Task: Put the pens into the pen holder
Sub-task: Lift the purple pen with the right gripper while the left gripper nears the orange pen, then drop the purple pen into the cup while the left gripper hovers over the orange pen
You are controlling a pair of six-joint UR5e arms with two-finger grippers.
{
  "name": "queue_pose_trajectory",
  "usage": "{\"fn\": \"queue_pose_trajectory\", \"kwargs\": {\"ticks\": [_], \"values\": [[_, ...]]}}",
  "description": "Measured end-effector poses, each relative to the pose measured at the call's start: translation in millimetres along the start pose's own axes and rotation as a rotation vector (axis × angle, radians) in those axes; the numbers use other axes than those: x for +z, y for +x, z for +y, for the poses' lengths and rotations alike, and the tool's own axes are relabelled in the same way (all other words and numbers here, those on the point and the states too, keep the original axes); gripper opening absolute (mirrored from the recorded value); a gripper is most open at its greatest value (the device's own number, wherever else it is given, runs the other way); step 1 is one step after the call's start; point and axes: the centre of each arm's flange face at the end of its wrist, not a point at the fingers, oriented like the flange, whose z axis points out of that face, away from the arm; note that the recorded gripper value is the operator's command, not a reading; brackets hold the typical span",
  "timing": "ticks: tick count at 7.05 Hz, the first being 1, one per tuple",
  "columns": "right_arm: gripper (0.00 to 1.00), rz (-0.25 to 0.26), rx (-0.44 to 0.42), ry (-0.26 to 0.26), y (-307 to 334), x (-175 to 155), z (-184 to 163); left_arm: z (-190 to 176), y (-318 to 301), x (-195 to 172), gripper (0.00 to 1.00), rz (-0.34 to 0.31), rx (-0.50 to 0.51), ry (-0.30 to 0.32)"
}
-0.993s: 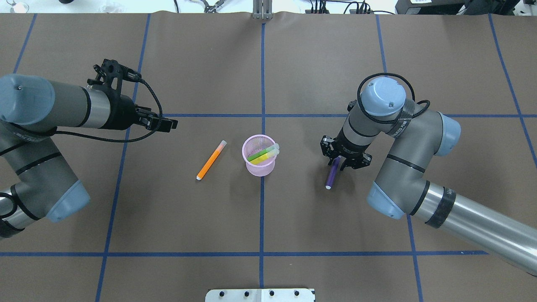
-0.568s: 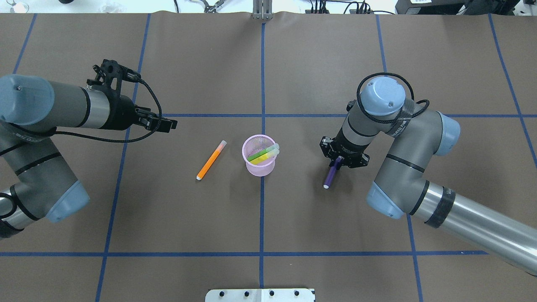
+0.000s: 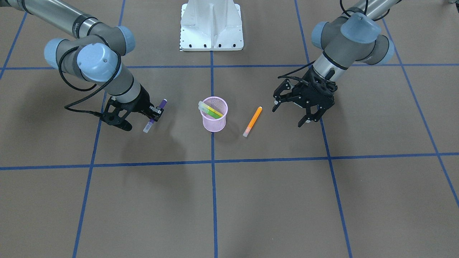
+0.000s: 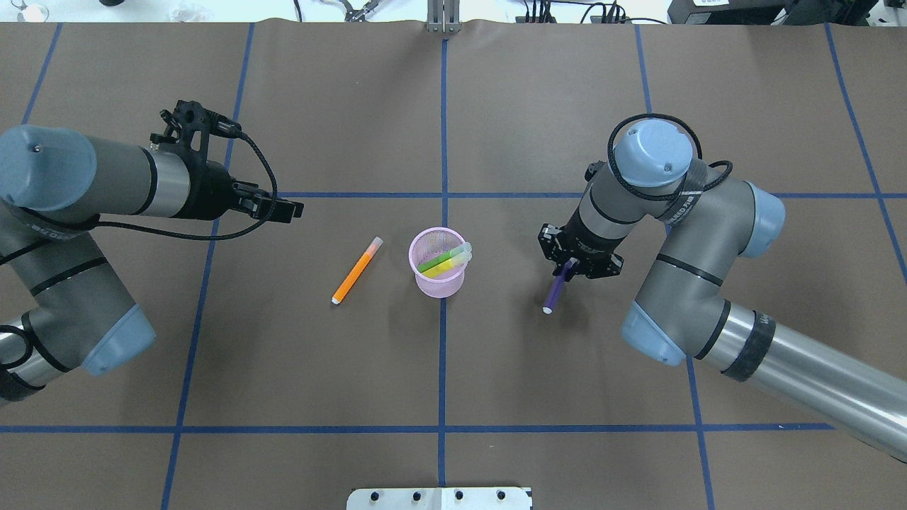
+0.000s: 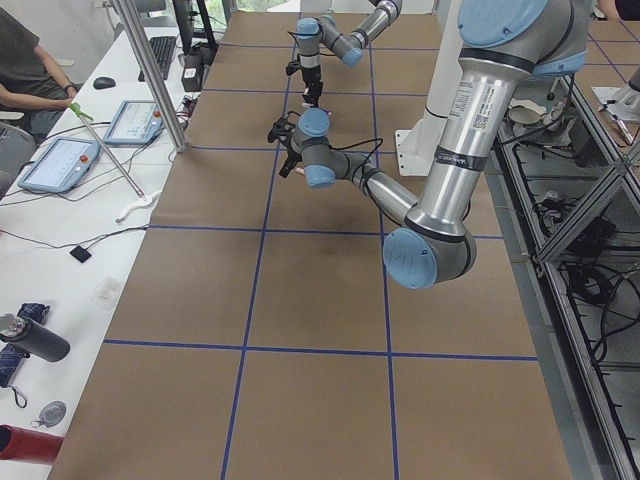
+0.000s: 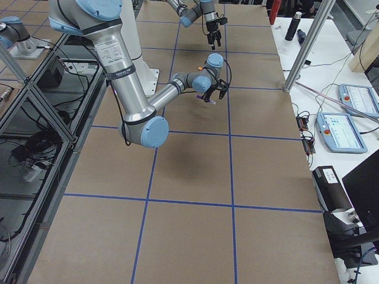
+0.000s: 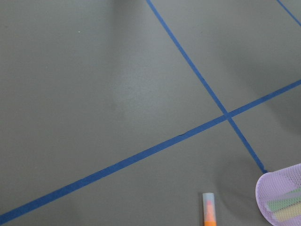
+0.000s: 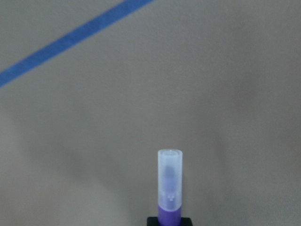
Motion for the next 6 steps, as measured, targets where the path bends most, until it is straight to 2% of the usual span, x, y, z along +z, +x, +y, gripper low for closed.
{"fn": "queue_pose_trajectory", "kwargs": {"ticks": [3,4,6], "values": [[0.00,-0.079,-0.012,0.040,-19.1,-44.1,1.1,-12.1,64.7,37.5,0.98,-0.093,0.045,-0.210],[0.00,-0.111,-0.010,0.075,-33.5,-58.1,5.4,-16.4,78.4,42.6,0.98,-0.114,0.065,-0.253],[0.00,-0.159,0.017,0.211,-81.4,-81.4,24.6,-13.3,82.3,47.7,0.98,-0.128,0.089,-0.288]]}}
